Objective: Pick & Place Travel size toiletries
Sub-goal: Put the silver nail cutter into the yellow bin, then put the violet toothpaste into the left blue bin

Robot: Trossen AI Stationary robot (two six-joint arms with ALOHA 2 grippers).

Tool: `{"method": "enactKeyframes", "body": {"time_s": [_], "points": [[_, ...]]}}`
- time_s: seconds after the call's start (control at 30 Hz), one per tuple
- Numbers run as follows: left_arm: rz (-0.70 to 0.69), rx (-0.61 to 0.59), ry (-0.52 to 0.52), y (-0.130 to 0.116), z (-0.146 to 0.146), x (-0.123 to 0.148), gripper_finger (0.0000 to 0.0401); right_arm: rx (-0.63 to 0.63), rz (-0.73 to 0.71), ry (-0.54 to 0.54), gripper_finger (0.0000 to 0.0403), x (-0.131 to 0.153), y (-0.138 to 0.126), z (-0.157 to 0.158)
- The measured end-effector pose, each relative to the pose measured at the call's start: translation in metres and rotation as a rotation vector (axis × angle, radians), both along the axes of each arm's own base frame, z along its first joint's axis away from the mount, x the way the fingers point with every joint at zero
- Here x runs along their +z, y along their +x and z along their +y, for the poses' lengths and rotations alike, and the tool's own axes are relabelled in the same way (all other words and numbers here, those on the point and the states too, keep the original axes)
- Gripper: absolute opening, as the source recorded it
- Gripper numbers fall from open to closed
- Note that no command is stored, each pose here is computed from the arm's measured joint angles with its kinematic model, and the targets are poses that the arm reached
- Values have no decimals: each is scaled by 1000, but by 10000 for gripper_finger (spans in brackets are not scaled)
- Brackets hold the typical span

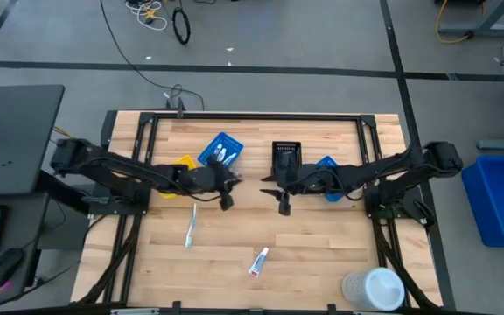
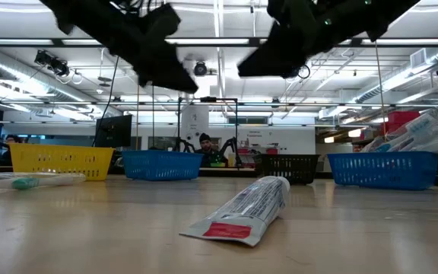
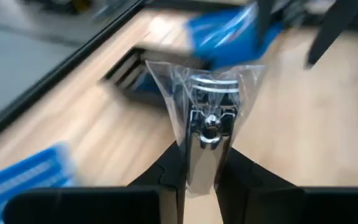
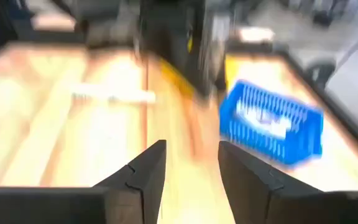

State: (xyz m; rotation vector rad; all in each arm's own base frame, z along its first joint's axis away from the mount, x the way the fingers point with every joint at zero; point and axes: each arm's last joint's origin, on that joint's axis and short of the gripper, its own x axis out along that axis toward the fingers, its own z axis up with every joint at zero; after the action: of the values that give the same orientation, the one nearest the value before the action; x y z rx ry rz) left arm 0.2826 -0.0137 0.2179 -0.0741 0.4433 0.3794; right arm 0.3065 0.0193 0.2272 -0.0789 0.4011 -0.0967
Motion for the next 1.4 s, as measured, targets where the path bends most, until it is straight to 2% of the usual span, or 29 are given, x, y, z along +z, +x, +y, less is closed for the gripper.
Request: {"method": "enactKeyframes", "body": {"time_s": [0.13, 0.33, 0.5, 0.67, 0.8, 0.93, 1.17, 1.3, 1.4], "points": [[173, 136, -1, -35, 13, 8, 72, -4, 100, 1, 155, -7, -5, 0], [433, 353, -197, -96, 25, 9, 60, 0, 154, -12, 154, -12, -8, -1], [544, 447, -325, -123, 24, 9, 75, 1, 157, -12, 151, -12, -8, -1], [651, 456, -412, -130, 21, -17, 69, 6, 156, -17, 151, -12, -8, -1], [759, 484, -398, -135, 21, -42, 65, 6, 156, -18, 150, -12, -8, -1], [803, 510, -393, -133, 21, -51, 95, 14, 158, -14, 155, -12, -8, 0], [710, 512, -281, -122, 24, -52, 161, 73, 164, 26, 178, -14, -8, 2], [639, 502, -264, -115, 25, -48, 177, 95, 169, 51, 192, -15, -7, 3], [581, 495, -275, -106, 25, -35, 179, 103, 171, 55, 201, -17, -6, 3]]}}
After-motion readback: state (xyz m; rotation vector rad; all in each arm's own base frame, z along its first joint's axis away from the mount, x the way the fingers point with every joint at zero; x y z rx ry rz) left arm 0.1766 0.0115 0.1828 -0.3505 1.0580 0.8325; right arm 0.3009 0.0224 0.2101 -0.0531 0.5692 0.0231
